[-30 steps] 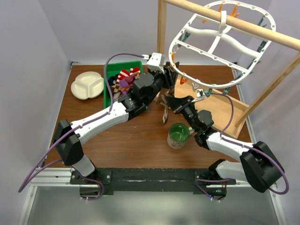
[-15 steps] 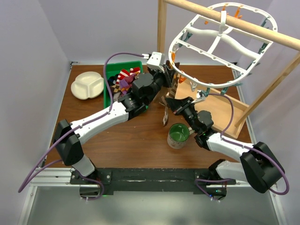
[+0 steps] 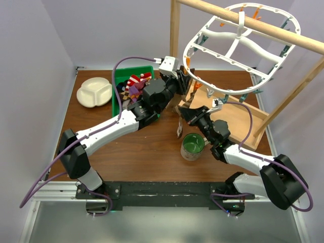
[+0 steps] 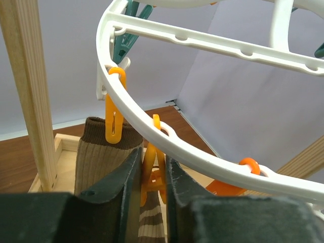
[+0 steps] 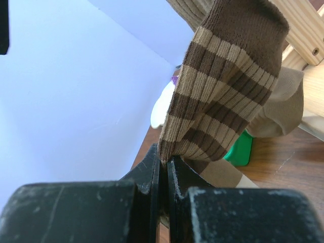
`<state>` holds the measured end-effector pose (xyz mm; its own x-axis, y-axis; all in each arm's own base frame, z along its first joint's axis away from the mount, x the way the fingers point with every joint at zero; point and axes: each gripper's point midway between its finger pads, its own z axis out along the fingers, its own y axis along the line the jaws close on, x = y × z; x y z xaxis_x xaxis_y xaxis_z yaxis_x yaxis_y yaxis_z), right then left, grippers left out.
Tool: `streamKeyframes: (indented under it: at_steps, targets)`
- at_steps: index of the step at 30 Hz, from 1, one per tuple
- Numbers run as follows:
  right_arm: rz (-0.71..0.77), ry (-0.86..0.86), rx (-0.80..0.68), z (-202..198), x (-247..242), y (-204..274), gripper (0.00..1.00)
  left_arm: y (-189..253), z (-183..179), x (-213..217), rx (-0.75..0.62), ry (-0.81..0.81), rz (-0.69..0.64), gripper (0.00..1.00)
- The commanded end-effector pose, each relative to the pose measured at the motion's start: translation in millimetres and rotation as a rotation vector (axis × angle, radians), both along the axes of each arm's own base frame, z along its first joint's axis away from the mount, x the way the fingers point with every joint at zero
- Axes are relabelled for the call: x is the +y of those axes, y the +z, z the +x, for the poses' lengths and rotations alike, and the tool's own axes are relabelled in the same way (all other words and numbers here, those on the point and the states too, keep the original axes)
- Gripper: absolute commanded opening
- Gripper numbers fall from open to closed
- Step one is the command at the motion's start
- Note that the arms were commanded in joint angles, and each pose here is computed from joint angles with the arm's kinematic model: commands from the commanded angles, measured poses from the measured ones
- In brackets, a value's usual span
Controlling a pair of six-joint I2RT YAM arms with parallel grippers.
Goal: Remove the socks clipped to the hanger
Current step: Remove the sock from the hanger.
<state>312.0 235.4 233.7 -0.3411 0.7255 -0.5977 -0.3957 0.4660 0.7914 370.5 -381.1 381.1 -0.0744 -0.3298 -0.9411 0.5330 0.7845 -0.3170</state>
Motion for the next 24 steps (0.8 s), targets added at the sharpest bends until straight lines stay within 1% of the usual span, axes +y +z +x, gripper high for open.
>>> streamKeyframes:
  at_steps: [1, 2, 3, 5, 6, 9, 15, 24]
  targets:
    - [0.043, -0.003, -0.053, 1, 1, 21, 0.00, 38, -9, 8, -0.057, -0.017, -0.079, 0.37]
    - [0.043, 0.000, -0.053, 1, 2, 21, 0.00, 39, -10, 8, -0.055, -0.022, -0.079, 0.41]
    - [0.044, 0.003, -0.056, 1, 2, 22, 0.00, 39, -12, 9, -0.056, -0.026, -0.078, 0.47]
    - [0.043, 0.009, -0.055, 2, 4, 22, 0.00, 38, -13, 10, -0.050, -0.030, -0.077, 0.54]
    - [0.044, 0.011, -0.055, 1, 5, 22, 0.00, 39, -16, 11, -0.051, -0.035, -0.077, 0.59]
    - [0.046, 0.011, -0.059, 2, 5, 24, 0.00, 40, -21, 16, -0.049, -0.041, -0.077, 0.66]
    - [0.047, 0.027, -0.065, 2, 8, 28, 0.00, 30, -35, 30, -0.031, -0.047, -0.068, 0.72]
    - [0.063, 0.050, -0.069, 2, 13, 32, 0.00, 4, -50, 48, 0.005, -0.049, -0.035, 0.76]
